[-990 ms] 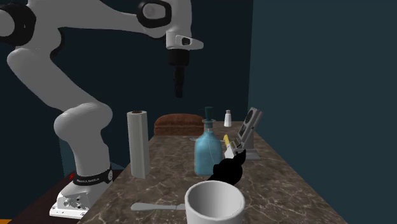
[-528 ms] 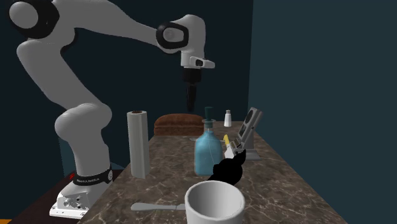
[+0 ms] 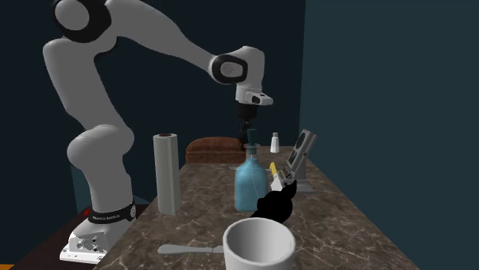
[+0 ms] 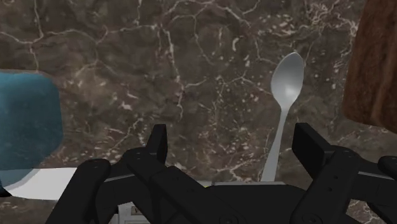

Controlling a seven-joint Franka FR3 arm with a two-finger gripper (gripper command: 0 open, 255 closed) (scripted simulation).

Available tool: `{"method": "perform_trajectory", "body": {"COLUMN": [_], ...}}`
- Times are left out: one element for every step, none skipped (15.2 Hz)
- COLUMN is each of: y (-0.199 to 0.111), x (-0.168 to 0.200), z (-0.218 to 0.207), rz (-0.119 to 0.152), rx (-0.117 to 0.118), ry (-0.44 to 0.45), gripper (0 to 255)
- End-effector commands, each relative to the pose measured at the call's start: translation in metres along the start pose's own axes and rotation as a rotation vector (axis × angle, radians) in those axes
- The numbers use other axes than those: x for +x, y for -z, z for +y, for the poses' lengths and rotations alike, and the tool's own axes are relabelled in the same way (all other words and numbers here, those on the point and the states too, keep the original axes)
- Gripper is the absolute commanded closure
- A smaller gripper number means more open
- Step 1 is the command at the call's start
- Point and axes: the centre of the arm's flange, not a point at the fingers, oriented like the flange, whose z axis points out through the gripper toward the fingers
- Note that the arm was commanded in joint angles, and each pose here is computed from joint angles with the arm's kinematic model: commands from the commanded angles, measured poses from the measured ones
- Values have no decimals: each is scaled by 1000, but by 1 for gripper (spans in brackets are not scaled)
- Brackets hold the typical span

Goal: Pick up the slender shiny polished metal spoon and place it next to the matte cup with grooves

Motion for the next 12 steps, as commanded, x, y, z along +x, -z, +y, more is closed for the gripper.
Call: {"method": "perform_trajectory", "body": {"y": [-15, -23, -31, -39, -46, -54, -62, -70, -76, -81, -87, -92], "x": [18, 26, 34, 42, 50, 58, 66, 75, 81, 81, 81, 80], "z": [-16, -23, -29, -35, -42, -48, -54, -61, -66, -66, -66, -67], "rz": [-7, -11, -15, -19, -23, -27, -31, -35, -38, -38, -38, -38], "rx": [16, 23, 30, 37, 44, 51, 58, 66, 71, 71, 71, 71], "ry": [-16, -23, -31, -38, -45, -53, -60, -67, -73, -73, -73, -73], "gripper": [0, 0, 0, 0, 0, 0, 0, 0, 0, 0, 0, 0]}}
